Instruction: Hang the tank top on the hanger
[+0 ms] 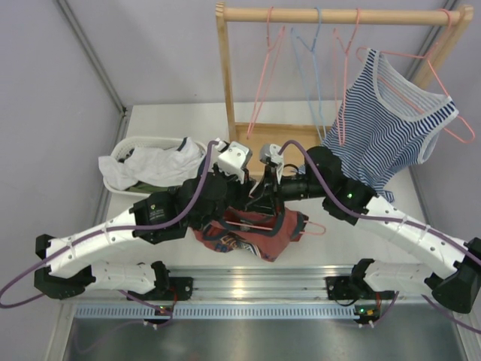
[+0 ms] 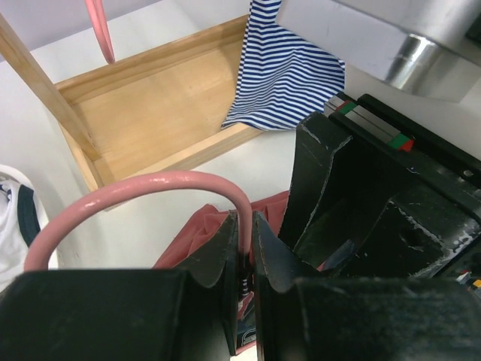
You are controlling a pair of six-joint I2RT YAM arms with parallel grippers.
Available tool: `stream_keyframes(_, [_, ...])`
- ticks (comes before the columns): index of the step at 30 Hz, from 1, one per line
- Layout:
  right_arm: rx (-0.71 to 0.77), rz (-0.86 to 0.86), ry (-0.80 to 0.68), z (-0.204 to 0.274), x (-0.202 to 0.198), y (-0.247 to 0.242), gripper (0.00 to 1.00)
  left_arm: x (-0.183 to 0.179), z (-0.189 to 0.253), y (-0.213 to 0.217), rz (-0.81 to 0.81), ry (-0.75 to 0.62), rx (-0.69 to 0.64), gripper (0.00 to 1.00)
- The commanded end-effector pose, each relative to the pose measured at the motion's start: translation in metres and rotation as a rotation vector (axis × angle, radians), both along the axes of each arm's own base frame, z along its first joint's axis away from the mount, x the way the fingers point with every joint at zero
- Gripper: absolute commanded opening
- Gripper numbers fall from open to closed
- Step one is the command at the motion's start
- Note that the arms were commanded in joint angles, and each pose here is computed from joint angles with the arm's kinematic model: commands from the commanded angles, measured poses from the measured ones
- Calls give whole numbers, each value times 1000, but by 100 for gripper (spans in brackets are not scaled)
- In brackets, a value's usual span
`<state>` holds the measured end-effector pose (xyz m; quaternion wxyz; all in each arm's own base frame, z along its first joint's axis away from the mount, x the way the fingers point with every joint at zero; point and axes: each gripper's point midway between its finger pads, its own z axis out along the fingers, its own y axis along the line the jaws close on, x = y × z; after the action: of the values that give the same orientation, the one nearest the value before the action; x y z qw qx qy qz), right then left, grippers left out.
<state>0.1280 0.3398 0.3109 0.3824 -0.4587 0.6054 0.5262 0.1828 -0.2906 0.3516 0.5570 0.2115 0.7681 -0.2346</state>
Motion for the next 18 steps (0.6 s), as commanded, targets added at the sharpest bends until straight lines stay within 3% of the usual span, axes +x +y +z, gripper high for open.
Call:
stream_keyframes(1, [71, 121, -74, 34, -19, 2, 21, 5, 27, 0, 20, -47, -70, 0])
stream_keyframes(4, [65, 116, -68, 32, -18, 2, 16, 5, 28, 0, 20, -45, -78, 0])
stream_keyframes(8, [66, 63, -66, 31, -12, 1, 0, 4, 30, 0, 19, -46, -81, 0])
stream_keyframes(13, [69, -14, -77, 29, -5, -2, 0, 4, 31, -2, 17, -46, -81, 0])
stream_keyframes(15, [91, -43, -88, 34, -4, -3, 0, 4, 31, -1, 17, -46, -82, 19])
stream_keyframes(18, [99, -78, -96, 35, -3, -4, 0, 3, 33, -1, 13, -50, -85, 34])
